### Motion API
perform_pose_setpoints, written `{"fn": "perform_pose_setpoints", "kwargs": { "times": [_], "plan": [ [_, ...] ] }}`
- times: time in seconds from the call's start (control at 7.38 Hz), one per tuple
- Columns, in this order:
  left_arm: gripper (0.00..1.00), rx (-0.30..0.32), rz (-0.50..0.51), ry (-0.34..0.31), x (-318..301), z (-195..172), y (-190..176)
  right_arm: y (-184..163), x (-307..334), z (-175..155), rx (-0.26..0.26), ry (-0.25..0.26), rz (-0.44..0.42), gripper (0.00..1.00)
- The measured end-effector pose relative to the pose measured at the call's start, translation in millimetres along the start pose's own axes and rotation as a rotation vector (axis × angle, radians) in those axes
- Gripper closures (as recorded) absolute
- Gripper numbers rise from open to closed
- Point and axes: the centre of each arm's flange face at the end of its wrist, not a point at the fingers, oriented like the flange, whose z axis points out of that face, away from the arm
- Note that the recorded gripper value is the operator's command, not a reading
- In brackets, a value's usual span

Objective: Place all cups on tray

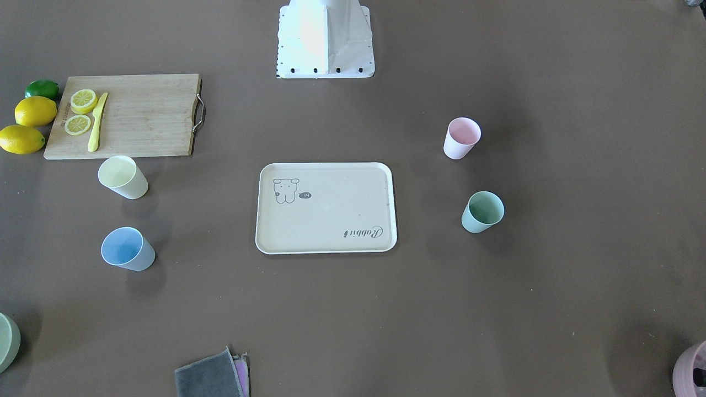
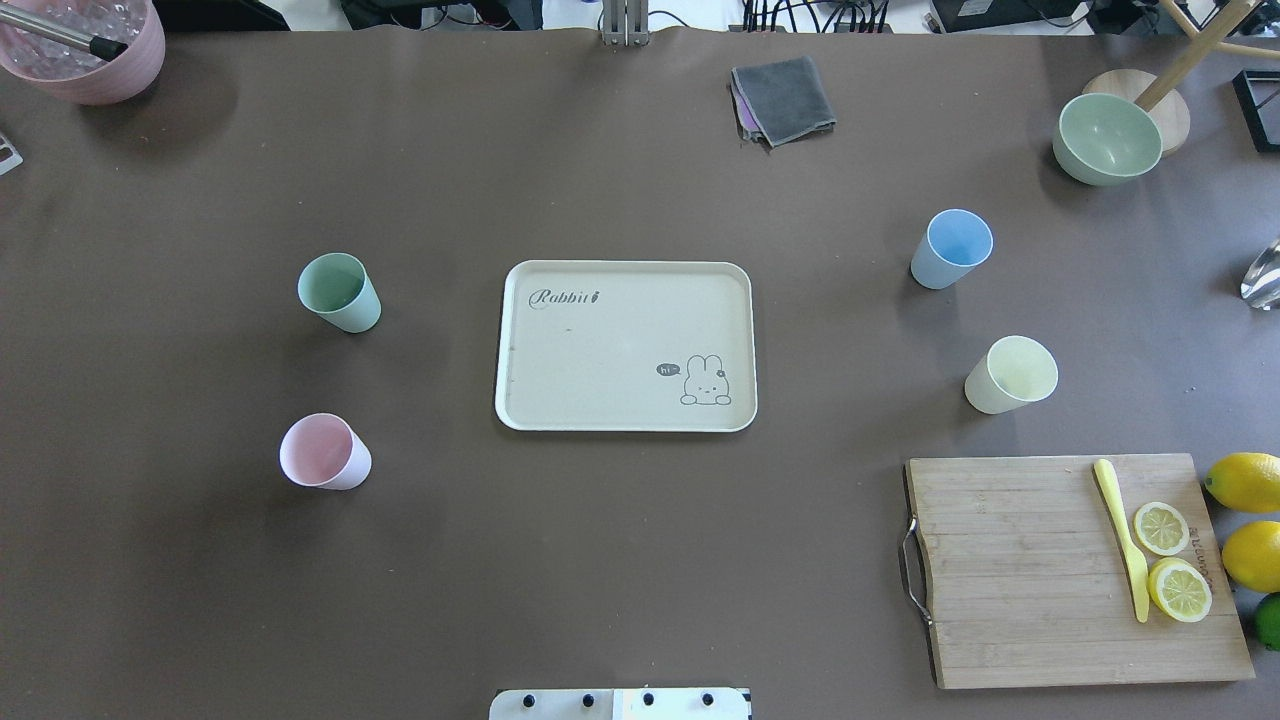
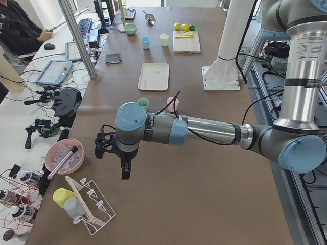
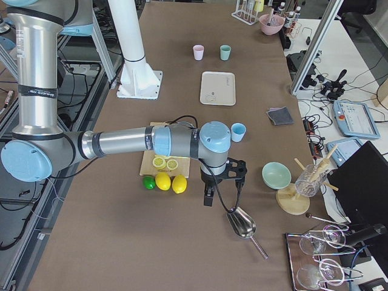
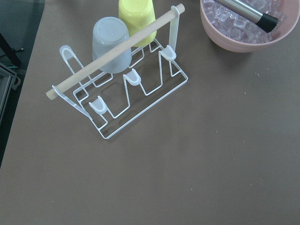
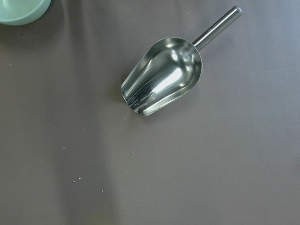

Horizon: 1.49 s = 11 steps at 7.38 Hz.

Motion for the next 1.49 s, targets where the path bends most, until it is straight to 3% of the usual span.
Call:
{"fn": "perform_pose_setpoints", "kwargs": {
  "times": [1.08,1.49],
  "plan": [
    [0.02,-0.027,0.035,0.004,18,14,0,-1,-3,-2,0.004,-0.010,-0.001,0.00],
    [0.02,0.000,0.084,0.042,28,13,1,-3,-6,-5,0.009,-0.018,-0.007,0.00]
  ]
}}
